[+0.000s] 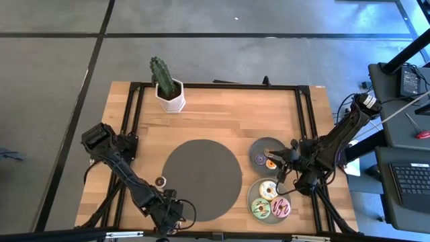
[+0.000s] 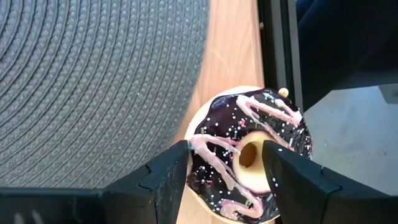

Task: Pick & Place donuts
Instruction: Put the large black donut on the light gray plate

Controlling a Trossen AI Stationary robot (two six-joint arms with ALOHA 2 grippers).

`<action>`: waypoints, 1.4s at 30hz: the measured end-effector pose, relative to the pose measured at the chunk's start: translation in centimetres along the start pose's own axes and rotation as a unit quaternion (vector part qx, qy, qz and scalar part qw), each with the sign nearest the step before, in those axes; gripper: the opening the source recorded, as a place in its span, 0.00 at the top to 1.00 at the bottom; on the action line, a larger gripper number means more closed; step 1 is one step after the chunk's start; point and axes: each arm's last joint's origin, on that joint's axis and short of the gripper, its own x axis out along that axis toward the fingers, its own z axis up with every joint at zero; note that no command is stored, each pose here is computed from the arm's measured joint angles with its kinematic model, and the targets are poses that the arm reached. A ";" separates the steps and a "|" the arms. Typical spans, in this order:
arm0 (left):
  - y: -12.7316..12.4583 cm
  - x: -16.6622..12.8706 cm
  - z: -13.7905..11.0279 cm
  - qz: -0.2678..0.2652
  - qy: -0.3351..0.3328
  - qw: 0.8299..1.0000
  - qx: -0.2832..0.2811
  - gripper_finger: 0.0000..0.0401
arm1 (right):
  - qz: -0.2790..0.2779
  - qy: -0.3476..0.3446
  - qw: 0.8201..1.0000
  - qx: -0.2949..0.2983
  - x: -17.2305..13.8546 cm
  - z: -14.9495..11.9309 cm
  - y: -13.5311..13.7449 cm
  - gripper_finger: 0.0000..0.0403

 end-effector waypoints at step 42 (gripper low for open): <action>0.7 0.0 1.0 0.004 -0.012 1.000 -0.024 0.96 | 0.008 0.011 1.000 -0.009 0.0 0.0 0.1 0.69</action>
